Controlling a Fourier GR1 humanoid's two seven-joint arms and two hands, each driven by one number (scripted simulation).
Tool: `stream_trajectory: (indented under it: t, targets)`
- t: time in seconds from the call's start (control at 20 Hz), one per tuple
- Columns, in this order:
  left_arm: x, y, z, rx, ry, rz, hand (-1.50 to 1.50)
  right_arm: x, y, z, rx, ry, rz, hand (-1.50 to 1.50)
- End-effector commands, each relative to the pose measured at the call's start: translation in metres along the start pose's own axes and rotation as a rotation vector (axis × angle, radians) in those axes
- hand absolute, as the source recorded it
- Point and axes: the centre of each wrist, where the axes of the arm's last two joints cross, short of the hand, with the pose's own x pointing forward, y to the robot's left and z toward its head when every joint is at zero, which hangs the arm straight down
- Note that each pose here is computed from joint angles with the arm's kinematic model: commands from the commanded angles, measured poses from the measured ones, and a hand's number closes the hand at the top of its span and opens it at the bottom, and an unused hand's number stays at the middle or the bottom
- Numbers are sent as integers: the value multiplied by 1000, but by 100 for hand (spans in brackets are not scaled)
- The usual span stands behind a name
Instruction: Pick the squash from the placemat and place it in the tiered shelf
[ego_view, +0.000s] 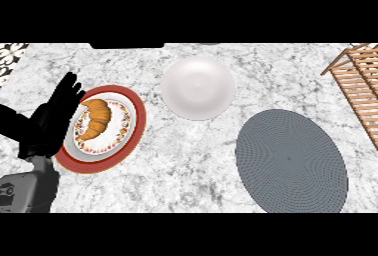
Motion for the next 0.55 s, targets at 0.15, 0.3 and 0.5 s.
stream_trajectory:
  t: [0.15,0.3,0.5]
  targets:
    - [-14,2,6,4,10,8,0,-18,-69,33,93,-112,-48,-150]
    - [6,13,-5,5,-9,-1,0,-17,-85,55,130,-176,-1,-150]
    - [-2,-5,0,-3,3,1,0,-43,-82,71,182,-205,38,-150]
